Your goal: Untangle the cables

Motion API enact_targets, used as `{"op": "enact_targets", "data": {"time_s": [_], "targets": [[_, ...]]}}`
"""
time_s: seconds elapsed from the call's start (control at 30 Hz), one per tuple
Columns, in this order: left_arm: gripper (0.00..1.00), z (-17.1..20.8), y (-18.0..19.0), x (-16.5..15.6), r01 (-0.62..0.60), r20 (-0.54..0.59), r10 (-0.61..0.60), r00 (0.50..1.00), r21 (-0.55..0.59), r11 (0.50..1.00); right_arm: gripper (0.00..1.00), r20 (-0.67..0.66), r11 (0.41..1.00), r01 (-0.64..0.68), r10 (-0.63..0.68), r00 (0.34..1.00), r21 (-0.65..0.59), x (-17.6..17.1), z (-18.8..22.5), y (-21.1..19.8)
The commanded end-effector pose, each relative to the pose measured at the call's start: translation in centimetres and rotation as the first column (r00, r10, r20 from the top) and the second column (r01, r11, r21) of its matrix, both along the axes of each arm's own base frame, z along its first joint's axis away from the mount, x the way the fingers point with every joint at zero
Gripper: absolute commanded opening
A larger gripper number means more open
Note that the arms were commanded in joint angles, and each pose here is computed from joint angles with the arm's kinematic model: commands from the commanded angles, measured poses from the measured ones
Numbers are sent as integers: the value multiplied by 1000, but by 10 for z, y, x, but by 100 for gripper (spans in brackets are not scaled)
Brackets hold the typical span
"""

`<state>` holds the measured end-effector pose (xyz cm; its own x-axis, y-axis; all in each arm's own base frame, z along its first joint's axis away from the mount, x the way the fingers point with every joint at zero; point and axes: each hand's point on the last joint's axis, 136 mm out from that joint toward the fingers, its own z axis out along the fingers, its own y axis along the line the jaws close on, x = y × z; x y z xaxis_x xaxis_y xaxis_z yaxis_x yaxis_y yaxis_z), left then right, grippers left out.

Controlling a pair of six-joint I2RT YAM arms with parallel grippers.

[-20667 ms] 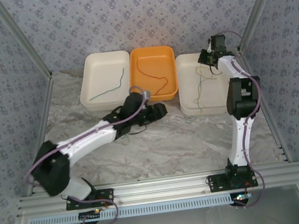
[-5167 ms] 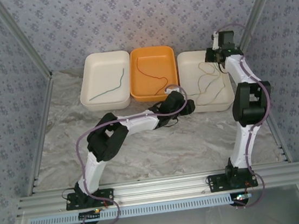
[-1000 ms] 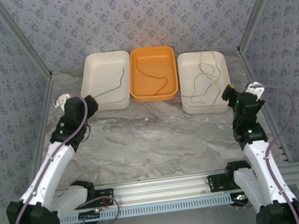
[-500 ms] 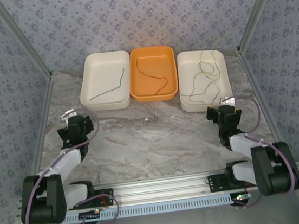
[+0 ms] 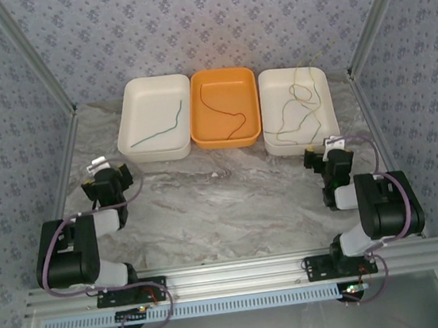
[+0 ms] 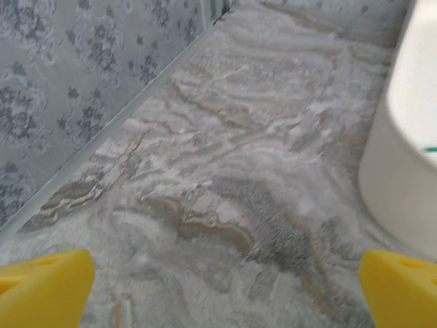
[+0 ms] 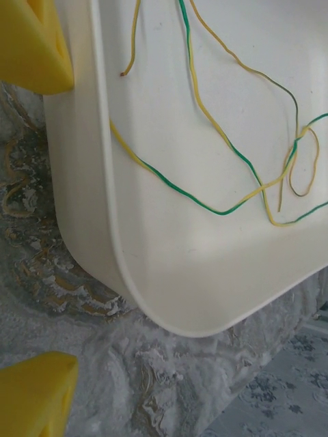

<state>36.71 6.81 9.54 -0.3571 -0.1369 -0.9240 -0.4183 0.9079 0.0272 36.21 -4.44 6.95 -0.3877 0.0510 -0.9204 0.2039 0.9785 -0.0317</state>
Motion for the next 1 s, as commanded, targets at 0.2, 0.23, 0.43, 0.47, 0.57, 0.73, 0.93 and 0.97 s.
{"op": "enact_targets", "data": {"time_s": [0.2,0.23,0.43,0.47,0.57,0.73,0.93,0.97], "targets": [[99,14,-10,5,69,92,-68,993,-5,998,99,66,997,-72,72,995,1,15,19,13],[99,15,-15,3,104,118,-103,988,-1,995,99,76,997,-73,73,994,-1,13,20,13],[99,6,-25,6,166,145,-167,975,18,986,99,114,992,-117,121,986,-46,6,24,25],[99,5,-28,14,186,140,-187,972,26,982,99,114,991,-122,127,985,-52,7,24,27],[99,-2,-32,25,203,53,-204,978,14,979,99,91,982,-173,179,980,-70,10,22,38],[99,-3,-31,24,195,37,-196,980,5,981,99,61,966,-252,255,965,-54,15,19,48],[99,-3,-31,23,196,36,-196,980,5,981,99,95,972,-231,235,967,-48,7,21,43],[99,-4,-31,23,196,34,-196,980,4,981,99,116,976,-211,216,970,-51,6,24,40]]}}
